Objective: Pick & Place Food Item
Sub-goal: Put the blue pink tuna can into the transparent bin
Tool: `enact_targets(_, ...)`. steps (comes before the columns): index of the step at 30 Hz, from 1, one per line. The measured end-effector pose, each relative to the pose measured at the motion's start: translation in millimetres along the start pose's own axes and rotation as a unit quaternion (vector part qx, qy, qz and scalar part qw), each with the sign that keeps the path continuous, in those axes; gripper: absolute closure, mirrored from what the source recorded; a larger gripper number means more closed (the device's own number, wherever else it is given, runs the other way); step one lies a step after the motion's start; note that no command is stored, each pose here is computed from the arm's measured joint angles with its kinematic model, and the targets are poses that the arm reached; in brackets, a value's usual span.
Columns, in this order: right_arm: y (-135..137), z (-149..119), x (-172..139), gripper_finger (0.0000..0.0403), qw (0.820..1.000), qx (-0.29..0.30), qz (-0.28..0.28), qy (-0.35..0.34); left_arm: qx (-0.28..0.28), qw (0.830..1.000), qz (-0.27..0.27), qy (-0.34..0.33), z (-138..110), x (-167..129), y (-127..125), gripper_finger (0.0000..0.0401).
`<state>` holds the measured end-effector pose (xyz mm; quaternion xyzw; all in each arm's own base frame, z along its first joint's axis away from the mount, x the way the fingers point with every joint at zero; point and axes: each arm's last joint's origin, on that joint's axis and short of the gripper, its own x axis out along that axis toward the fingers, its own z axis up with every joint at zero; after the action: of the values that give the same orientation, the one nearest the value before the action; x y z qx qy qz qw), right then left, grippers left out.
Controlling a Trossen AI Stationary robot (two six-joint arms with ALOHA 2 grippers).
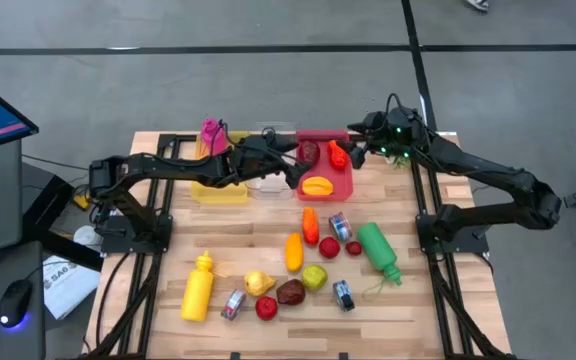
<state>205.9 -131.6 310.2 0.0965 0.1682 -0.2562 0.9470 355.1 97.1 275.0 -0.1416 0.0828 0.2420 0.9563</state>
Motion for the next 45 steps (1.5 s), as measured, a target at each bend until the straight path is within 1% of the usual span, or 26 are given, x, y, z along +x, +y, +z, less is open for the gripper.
enact_targets(4, 11.7, -3.8, -12.0, 0.0077, 1.0, 0.001, 0.018, 0.023, 0.003, 1.0, -0.014, 0.003, -0.4, -5.1, -10.4, 0.0005)
enact_targets(10, 27.0, -16.7, -25.4, 0.0077, 0.994, 0.055, 0.037, 0.09, 0.008, 0.999, -0.031, 0.011, -5.1, -8.5, -23.0, 0.0005)
enact_targets(15, 43.0, -28.7, -31.2, 0.0077, 0.986, 0.064, 0.044, 0.146, 0.011, 0.999, -0.04, 0.013, -7.1, -10.3, -29.2, 0.0005)
enact_targets(19, 55.5, -36.6, -33.7, 0.0077, 0.983, 0.056, 0.033, 0.173, 0.012, 0.999, -0.046, 0.014, -8.5, -11.6, -33.7, 0.0005)
enact_targets(22, 65.5, -41.1, -35.2, 0.0077, 0.98, 0.049, 0.04, 0.187, 0.01, 0.998, -0.054, 0.012, -9.2, -13.0, -38.4, 0.0005)
enact_targets(25, 73.3, -44.2, -38.0, 0.0077, 0.979, 0.035, 0.049, 0.194, 0.005, 0.998, -0.07, -0.007, -7.1, -15.4, -46.2, 0.0005)
enact_targets(29, 79.5, -47.0, -40.6, 0.0077, 0.978, 0.019, 0.056, 0.201, -0.002, 0.995, -0.091, -0.028, -5.1, -19.3, -57.1, 0.0005)
enact_targets(31, 81.6, -49.1, -42.1, 0.0077, 0.976, 0.01, 0.059, 0.21, -0.018, 0.994, -0.1, -0.033, -4.9, -21.0, -61.4, 0.0005)
enact_targets(32, 82.6, -50.5, -43.1, 0.0077, 0.975, 0.002, 0.061, 0.215, -0.028, 0.994, -0.103, -0.033, -5.0, -21.6, -63.0, 0.0005)
enact_targets(37, 86.7, -55.6, -45.2, 0.0077, 0.969, -0.027, 0.07, 0.236, -0.038, 0.993, -0.109, -0.032, -6.8, -23.7, -68.5, 0.0005)
enact_targets(41, 92.0, -58.7, -48.0, 0.0077, 0.964, -0.06, 0.088, 0.244, -0.065, 0.991, -0.115, -0.027, -8.4, -25.6, -72.7, 0.0005)
enact_targets(45, 98.0, -60.3, -50.6, 0.0077, 0.962, -0.071, 0.102, 0.244, -0.063, 0.99, -0.126, -0.02, -11.9, -29.5, -81.1, 0.0005)
